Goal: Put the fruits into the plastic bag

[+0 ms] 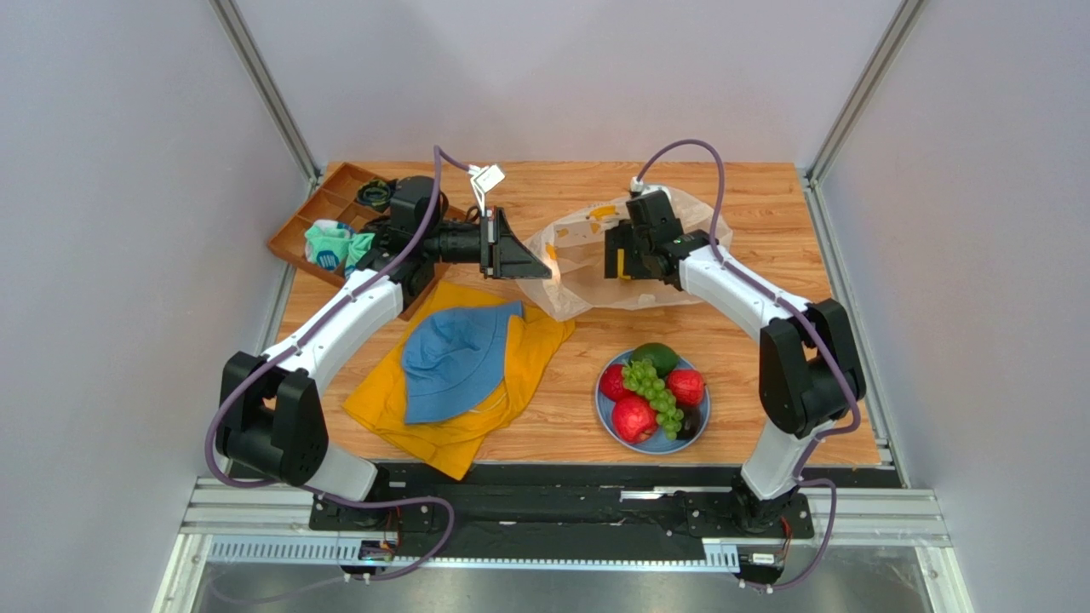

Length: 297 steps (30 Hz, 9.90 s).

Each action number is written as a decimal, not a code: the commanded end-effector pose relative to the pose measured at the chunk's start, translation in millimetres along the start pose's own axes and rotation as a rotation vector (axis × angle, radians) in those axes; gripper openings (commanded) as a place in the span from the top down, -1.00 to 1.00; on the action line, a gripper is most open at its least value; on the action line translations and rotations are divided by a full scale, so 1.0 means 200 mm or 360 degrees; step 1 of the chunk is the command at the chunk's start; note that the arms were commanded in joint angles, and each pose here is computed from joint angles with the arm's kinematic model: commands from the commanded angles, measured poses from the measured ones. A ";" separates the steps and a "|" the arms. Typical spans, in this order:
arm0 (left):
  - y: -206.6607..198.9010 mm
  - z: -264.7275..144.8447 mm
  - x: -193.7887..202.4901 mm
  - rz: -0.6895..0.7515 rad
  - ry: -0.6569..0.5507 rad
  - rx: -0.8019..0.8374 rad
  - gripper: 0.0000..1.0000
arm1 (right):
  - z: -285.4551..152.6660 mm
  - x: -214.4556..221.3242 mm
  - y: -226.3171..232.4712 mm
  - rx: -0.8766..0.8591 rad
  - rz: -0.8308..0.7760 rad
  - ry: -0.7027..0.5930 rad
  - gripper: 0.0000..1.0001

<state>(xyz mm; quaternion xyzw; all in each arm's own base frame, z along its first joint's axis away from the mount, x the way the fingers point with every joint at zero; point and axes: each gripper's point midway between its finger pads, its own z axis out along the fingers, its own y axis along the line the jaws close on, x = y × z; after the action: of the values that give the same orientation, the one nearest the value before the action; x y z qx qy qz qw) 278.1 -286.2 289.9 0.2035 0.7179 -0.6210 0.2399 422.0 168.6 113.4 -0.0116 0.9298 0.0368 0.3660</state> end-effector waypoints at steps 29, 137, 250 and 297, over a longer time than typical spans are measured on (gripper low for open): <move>0.04 -0.02 -0.01 0.0071 -0.0004 -0.0100 1.00 | -1.03 0.16 0.25 -0.0798 -0.0288 -0.0235 -0.58; 0.03 -0.05 -0.01 0.0116 0.0025 -0.0146 1.00 | -1.33 -0.12 0.24 -0.0819 0.0129 -0.0285 0.99; -0.02 -0.08 -0.02 0.0179 0.0033 -0.0141 1.00 | 0.05 -0.24 0.31 -0.0110 0.0161 -0.0160 -0.09; 0.08 -0.15 -0.07 0.0218 -0.0009 -0.0342 1.00 | -0.97 0.23 0.36 -0.0760 -0.0152 0.0043 -0.10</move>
<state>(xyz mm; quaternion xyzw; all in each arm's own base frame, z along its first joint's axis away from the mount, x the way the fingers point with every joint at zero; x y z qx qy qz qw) 289.3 -256.8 268.6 0.2020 0.7757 -0.5369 0.2629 286.5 237.1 244.8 -0.1297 0.8778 0.2640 0.3780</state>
